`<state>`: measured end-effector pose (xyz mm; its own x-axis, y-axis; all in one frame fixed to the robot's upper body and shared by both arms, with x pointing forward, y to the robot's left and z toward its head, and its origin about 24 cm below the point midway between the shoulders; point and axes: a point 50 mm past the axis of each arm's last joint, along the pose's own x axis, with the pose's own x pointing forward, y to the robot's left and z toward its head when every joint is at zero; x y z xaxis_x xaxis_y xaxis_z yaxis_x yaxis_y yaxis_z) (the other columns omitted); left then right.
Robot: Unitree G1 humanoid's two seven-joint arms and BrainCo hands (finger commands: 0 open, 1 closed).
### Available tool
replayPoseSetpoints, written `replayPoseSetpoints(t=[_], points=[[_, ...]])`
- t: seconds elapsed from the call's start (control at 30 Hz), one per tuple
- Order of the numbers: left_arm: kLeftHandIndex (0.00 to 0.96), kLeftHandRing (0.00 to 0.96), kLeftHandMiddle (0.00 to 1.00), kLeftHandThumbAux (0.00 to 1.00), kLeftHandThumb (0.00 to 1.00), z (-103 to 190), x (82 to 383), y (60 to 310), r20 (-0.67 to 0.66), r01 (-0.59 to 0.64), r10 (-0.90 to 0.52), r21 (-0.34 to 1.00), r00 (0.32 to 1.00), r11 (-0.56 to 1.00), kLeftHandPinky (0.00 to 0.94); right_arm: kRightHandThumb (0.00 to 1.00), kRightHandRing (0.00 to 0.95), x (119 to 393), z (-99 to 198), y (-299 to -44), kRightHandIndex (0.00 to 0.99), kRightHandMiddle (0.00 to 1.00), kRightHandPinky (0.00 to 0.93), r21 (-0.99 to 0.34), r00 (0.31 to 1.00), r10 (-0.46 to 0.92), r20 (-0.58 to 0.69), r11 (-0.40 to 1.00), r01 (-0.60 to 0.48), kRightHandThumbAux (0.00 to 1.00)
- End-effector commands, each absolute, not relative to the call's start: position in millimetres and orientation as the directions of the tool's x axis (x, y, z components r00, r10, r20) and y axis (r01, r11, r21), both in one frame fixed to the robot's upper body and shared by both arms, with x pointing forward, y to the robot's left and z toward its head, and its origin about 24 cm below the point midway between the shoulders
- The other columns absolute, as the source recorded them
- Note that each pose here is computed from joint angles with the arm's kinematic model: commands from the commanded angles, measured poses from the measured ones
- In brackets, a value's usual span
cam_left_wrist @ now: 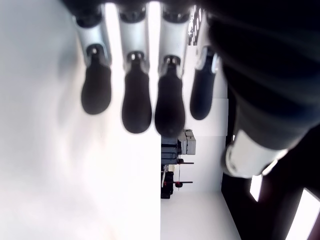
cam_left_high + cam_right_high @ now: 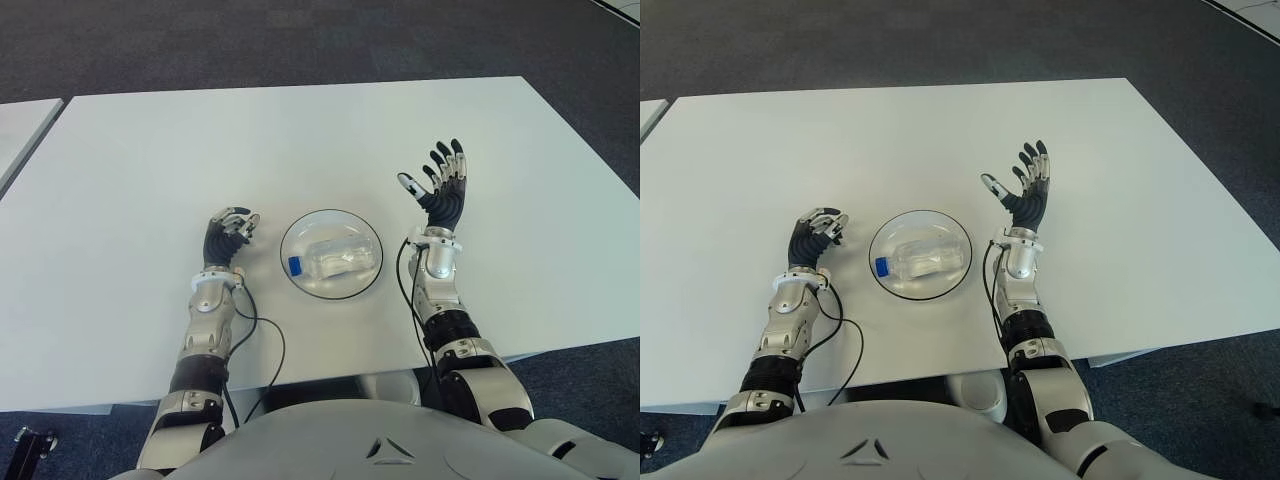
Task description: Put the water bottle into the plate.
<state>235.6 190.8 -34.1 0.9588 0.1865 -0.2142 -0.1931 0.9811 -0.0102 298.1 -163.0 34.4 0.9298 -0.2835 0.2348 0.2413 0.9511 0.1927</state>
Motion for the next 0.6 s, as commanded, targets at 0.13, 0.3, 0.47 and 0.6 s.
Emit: replayPoseSetpoints(t=[0.13,0.3,0.47,0.6], points=[[0.436,0.679,0.699,0.713,0.709,-61,215,190,-0.375,-0.217,0.197,-0.011,0.906,0.976,0.666,0.308,0.342,298,23,-169,0.199,0.323,0.421,0.279,0.962,-0.249,0.111,0.937,0.210,0.965],[0.436,0.679,0.700,0.713,0.709,-61,215,190,-0.366,-0.205,0.189,-0.005,0.911,0.979,0.667,0.337,0.440,297,19,-171,0.301,0.402,0.490,0.258,0.970,-0.235,0.063,0.943,0.211,0.985],[0.436,0.676,0.698,0.713,0.709,-61,215,190,-0.366,-0.198,0.186,0.005,0.912,0.980,0.664,0.640,0.514,296,17,-172,0.401,0.458,0.567,0.250,0.972,-0.233,0.031,0.943,0.218,0.775],[0.436,0.676,0.699,0.713,0.709,-60,216,190,-0.365,-0.191,0.182,0.013,0.913,0.981,0.662,0.689,0.557,296,14,-172,0.421,0.498,0.615,0.217,0.973,-0.232,-0.001,0.949,0.227,0.740]])
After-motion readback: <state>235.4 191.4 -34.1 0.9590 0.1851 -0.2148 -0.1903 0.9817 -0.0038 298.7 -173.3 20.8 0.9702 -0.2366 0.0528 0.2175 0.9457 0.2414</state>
